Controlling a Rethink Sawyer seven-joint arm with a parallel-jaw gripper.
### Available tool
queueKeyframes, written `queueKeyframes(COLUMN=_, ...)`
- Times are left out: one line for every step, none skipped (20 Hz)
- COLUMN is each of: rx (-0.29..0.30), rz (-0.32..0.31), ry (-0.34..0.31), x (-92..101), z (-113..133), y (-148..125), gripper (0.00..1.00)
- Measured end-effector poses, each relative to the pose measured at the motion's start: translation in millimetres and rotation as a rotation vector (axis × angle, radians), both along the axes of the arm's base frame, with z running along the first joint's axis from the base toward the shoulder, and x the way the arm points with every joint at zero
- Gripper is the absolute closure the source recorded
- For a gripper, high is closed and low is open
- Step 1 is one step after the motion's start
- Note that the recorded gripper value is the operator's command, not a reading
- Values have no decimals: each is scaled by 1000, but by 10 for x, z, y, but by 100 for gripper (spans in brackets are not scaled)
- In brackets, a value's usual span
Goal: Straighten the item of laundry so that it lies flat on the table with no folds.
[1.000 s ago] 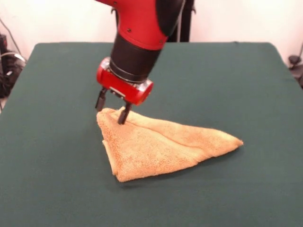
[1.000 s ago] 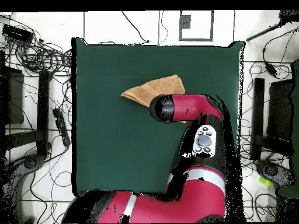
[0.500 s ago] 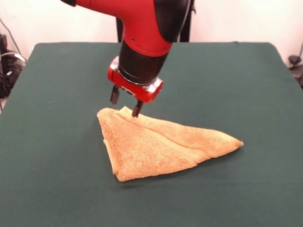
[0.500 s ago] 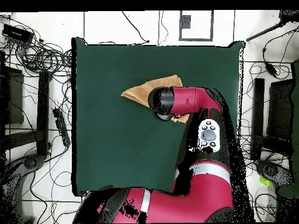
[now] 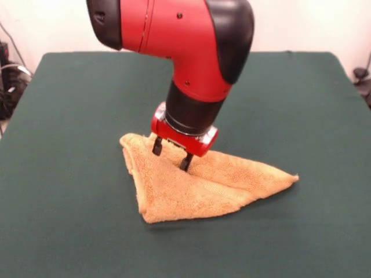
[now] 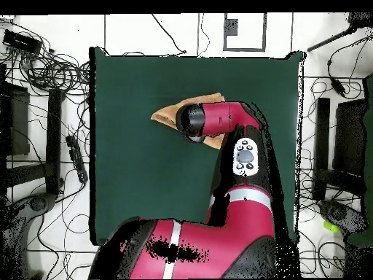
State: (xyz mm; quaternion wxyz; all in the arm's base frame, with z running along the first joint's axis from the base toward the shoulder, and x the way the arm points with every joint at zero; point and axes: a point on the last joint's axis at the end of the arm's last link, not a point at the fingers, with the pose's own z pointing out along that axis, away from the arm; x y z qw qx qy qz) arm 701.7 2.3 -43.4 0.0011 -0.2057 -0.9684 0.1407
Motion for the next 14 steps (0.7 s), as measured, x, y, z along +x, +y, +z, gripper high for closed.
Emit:
queueKeyframes(rx=-3, rz=2, ry=-2, x=18, z=7, y=-5, gripper=0)
queueKeyframes(rx=-6, rz=4, ry=-4, x=36, z=15, y=-10, gripper=0)
queueKeyframes(rx=-8, rz=6, ry=-6, x=50, z=17, y=-16, gripper=0)
queueKeyframes(rx=-12, rz=8, ry=-11, x=90, z=10, y=-29, gripper=0)
queueKeyframes(rx=-15, rz=10, ry=-14, x=113, z=5, y=-35, gripper=0)
queueKeyframes(rx=-18, rz=11, ry=-19, x=156, z=6, y=-43, gripper=0)
queueKeyframes(rx=-20, rz=11, ry=-23, x=187, z=7, y=-49, gripper=0)
queueKeyframes(rx=-22, rz=10, ry=-28, x=232, z=0, y=-56, gripper=0)
queueKeyframes(rx=-25, rz=9, ry=-31, x=282, z=-3, y=-61, gripper=0)
queueKeyframes(rx=-26, rz=8, ry=-32, x=303, z=-1, y=-65, gripper=0)
queueKeyframes(rx=-27, rz=7, ry=-34, x=329, z=1, y=-67, gripper=0)
queueKeyframes(rx=-29, rz=6, ry=-35, x=358, z=-3, y=-71, gripper=0)
queueKeyframes(rx=-31, rz=5, ry=-35, x=376, z=-3, y=-74, gripper=0)
queueKeyframes(rx=-32, rz=4, ry=-36, x=394, z=-2, y=-77, gripper=0)
